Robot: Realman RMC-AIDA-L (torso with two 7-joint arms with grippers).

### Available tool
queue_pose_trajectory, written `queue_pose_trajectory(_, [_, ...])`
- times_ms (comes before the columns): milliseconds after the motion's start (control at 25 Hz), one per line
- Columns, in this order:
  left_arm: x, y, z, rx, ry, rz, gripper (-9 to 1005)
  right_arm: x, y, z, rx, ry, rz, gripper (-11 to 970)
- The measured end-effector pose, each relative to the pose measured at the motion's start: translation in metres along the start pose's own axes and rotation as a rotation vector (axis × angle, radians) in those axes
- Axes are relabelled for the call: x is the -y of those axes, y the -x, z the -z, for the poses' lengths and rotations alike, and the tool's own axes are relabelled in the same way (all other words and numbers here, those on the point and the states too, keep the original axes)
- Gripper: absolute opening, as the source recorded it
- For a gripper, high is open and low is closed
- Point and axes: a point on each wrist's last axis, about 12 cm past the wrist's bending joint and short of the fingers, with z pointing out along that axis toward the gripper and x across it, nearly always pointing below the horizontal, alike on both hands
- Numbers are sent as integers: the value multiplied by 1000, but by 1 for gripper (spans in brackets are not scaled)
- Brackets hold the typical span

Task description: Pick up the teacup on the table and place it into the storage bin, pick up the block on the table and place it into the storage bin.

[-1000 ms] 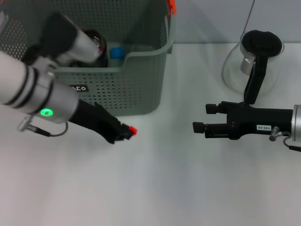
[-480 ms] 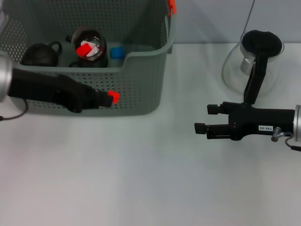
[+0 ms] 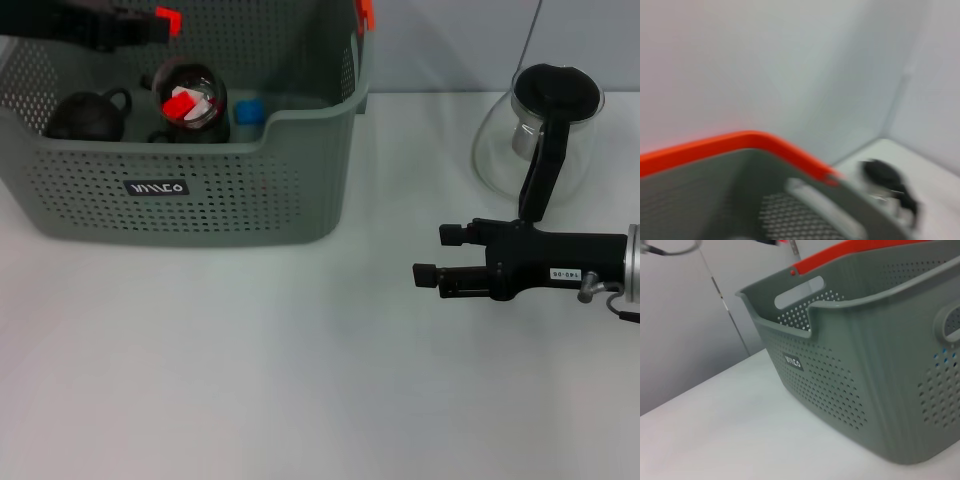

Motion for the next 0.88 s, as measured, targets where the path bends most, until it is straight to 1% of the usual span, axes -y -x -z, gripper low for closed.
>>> queue_pose_trajectory(120, [-15, -4, -18, 11, 82, 44, 150, 0, 3, -2, 5, 5, 3, 912])
queue_pose_trajectory(240, [-27, -11, -30, 32, 141, 83, 182, -1, 7, -5, 16, 11, 3, 912])
queue_pose_trajectory(320, [-31, -15, -33, 49, 167, 103, 203, -1, 11, -7, 20, 13, 11, 912])
queue_pose_trajectory(400, [-32, -17, -32, 64, 173, 111, 224, -1, 14, -9, 22, 17, 20, 911])
queue_pose_trajectory(440, [-27, -18, -24, 124, 146, 115, 235, -1, 15, -9, 23, 20, 25, 911])
queue_pose_trajectory(520, [-21, -22, -17, 171, 110, 108, 326, -2, 18, -10, 31, 32, 38, 911])
queue_pose_trajectory(600, [-7, -32, -5, 265, 21, 88, 417, -5, 20, -10, 45, 50, 56, 911])
queue_pose_trajectory(640, [1, -39, 1, 316, -40, 65, 463, -6, 21, -10, 53, 62, 69, 911])
queue_pose_trajectory(720, [19, -61, 11, 422, -180, 7, 690, -8, 21, -10, 58, 78, 81, 912])
queue_pose_trajectory(760, [25, -69, 15, 456, -229, -21, 709, -9, 21, -11, 58, 85, 84, 912])
queue_pose_trajectory(840, [40, -94, 20, 511, -347, -84, 746, -11, 22, -12, 55, 105, 101, 912])
queue_pose_trajectory(880, [40, -94, 20, 511, -347, -84, 765, -12, 22, -13, 53, 114, 113, 912])
